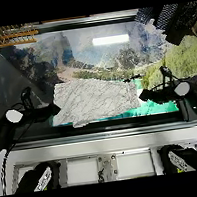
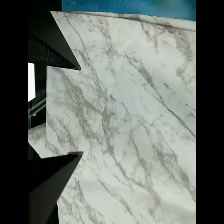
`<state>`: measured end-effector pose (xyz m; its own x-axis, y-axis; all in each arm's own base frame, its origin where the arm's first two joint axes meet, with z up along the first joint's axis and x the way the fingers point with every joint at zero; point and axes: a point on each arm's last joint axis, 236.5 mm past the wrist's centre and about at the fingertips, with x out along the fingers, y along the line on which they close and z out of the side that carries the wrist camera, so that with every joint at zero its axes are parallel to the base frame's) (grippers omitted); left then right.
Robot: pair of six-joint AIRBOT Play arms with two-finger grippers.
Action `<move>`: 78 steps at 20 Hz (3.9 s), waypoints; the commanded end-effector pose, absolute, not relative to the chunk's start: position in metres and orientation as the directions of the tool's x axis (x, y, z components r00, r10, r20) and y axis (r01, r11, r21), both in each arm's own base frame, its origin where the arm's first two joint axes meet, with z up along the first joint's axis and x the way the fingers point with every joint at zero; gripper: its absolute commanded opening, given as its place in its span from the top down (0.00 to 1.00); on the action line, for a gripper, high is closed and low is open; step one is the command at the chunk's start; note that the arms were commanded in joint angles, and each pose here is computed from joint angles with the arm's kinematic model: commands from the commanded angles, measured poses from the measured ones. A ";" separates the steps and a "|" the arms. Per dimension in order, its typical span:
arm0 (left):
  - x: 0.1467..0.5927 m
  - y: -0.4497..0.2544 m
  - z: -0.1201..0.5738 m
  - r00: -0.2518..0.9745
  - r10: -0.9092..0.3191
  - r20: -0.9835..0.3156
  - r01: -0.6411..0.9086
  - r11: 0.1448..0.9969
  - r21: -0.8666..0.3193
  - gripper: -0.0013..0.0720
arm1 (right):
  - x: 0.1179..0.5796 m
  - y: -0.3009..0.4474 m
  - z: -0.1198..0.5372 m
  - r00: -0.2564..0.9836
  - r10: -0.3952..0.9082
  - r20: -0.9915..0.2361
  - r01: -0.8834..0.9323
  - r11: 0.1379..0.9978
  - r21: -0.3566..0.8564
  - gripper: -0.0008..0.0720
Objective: Fold the clothes and pants, and hang the long-sleeved shirts on hangers.
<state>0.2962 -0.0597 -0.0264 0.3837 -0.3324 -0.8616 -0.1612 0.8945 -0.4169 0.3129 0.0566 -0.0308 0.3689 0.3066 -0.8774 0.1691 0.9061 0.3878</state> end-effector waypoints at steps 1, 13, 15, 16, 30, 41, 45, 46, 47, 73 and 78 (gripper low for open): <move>0.299 -0.059 0.016 0.470 -0.335 -0.817 -0.121 0.892 -0.436 0.25 | 0.310 0.028 -0.020 0.378 0.357 -0.854 0.184 0.876 0.447 0.08; 0.308 -0.097 -0.001 0.421 -0.418 -0.805 -0.111 0.857 -0.503 0.98 | 0.362 0.121 -0.106 0.298 0.723 -0.624 0.224 0.582 0.782 0.10; 0.310 -0.114 -0.015 0.387 -0.430 -0.816 -0.083 0.865 -0.495 0.98 | 0.366 0.139 -0.106 0.296 0.732 -0.614 0.212 0.577 0.789 0.14; 0.310 -0.120 -0.020 0.376 -0.433 -0.819 -0.075 0.867 -0.493 0.98 | 0.367 0.147 -0.106 0.290 0.731 -0.617 0.197 0.585 0.786 0.32; 0.354 -0.241 -0.038 0.247 -0.507 -0.826 0.127 0.862 -0.491 0.98 | 0.355 0.037 -0.018 0.202 0.412 -0.889 0.030 0.904 0.426 0.97; 0.358 -0.423 -0.084 0.096 -0.575 -0.813 0.357 0.782 -0.511 0.98 | 0.345 0.075 0.121 0.233 0.329 -0.915 -0.166 0.941 0.296 0.97; 0.344 -0.450 -0.111 -0.009 -0.550 -0.835 0.350 0.781 -0.518 0.98 | 0.343 0.100 0.133 0.239 0.343 -0.909 -0.243 0.927 0.286 0.97; 0.344 -0.453 -0.114 -0.026 -0.546 -0.838 0.338 0.783 -0.521 0.98 | 0.342 0.104 0.133 0.235 0.346 -0.908 -0.255 0.924 0.286 0.97; 0.345 -0.455 -0.115 -0.032 -0.546 -0.837 0.331 0.785 -0.524 0.98 | 0.341 0.107 0.133 0.232 0.348 -0.908 -0.263 0.922 0.286 0.97; 0.505 -0.139 0.153 0.594 -0.297 -0.747 0.110 0.950 -0.291 0.98 | 0.315 0.381 0.065 0.076 0.631 -0.772 -0.707 0.580 0.404 0.96; 0.491 -0.098 0.190 0.668 -0.256 -0.698 0.056 0.954 -0.295 0.98 | 0.277 0.456 0.016 0.010 0.656 -0.755 -0.793 0.464 0.394 0.18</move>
<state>0.4994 -0.1220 0.1708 0.6244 -0.2839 -0.7277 0.0886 0.9514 -0.2951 0.2952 0.4135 0.0341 0.0216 0.6222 -0.7826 -0.7427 0.5340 0.4040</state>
